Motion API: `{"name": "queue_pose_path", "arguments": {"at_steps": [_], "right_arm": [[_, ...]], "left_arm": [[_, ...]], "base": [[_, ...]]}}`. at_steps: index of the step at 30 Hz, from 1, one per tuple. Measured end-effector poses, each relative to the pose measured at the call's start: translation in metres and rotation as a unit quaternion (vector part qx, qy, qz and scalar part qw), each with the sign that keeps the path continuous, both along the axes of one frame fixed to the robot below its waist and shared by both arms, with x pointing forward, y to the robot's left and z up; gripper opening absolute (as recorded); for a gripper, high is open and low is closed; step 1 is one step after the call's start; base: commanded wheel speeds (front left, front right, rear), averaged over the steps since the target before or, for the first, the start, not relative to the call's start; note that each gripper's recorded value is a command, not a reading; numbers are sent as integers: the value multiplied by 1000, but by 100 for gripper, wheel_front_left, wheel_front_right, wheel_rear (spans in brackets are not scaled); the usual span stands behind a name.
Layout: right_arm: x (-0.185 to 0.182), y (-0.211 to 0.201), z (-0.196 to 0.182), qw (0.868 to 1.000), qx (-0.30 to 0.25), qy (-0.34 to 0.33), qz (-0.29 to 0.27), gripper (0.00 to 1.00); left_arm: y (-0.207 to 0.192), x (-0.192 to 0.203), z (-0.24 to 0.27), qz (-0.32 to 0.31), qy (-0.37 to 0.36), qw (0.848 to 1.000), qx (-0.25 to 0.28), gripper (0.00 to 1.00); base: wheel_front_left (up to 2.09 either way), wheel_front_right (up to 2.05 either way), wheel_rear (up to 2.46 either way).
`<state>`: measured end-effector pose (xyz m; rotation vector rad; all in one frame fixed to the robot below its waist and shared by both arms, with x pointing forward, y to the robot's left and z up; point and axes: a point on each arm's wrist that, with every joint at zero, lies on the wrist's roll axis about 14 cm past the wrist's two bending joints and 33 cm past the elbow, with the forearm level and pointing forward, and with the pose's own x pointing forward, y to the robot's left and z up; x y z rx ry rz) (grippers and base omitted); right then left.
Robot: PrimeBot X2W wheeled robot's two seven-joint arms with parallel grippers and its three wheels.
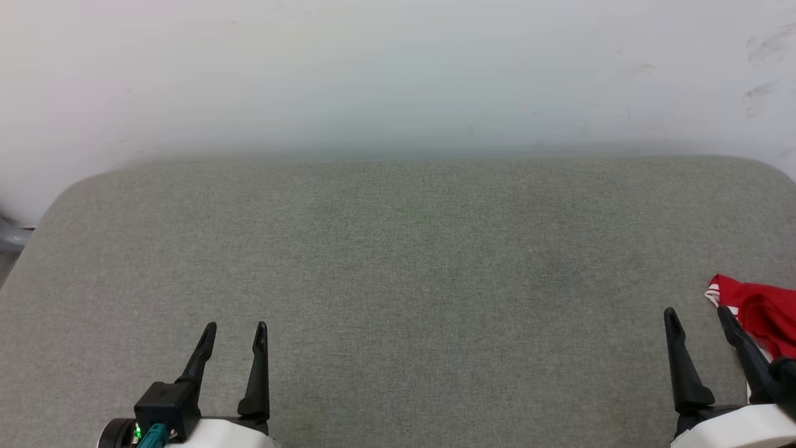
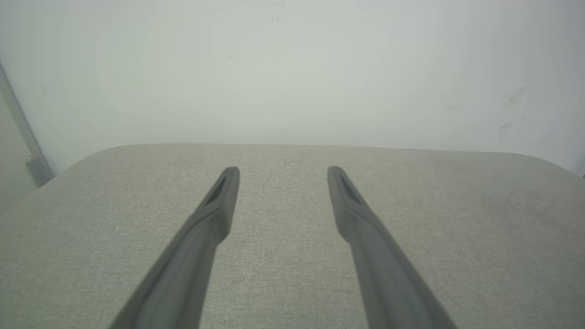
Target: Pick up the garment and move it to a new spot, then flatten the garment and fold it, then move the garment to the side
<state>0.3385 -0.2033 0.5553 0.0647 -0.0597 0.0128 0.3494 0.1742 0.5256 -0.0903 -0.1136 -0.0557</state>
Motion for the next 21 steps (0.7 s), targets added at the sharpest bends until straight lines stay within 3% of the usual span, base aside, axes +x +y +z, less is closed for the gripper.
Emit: {"name": "queue_pose_path", "arguments": {"at_steps": [17, 18, 21], "right_arm": [[-3, 8, 2, 1000, 0, 0, 12, 100], [-3, 8, 2, 1000, 0, 1, 13, 0], [-4, 9, -9, 1000, 2, 17, 13, 0]], "left_arm": [[3, -7, -10, 5, 16, 1000, -12, 100], [3, -6, -10, 5, 16, 1000, -12, 0], [1, -11, -24, 5, 37, 999, -14, 0]], "base": [[0, 0, 0], [0, 0, 0], [0, 0, 0]]}}
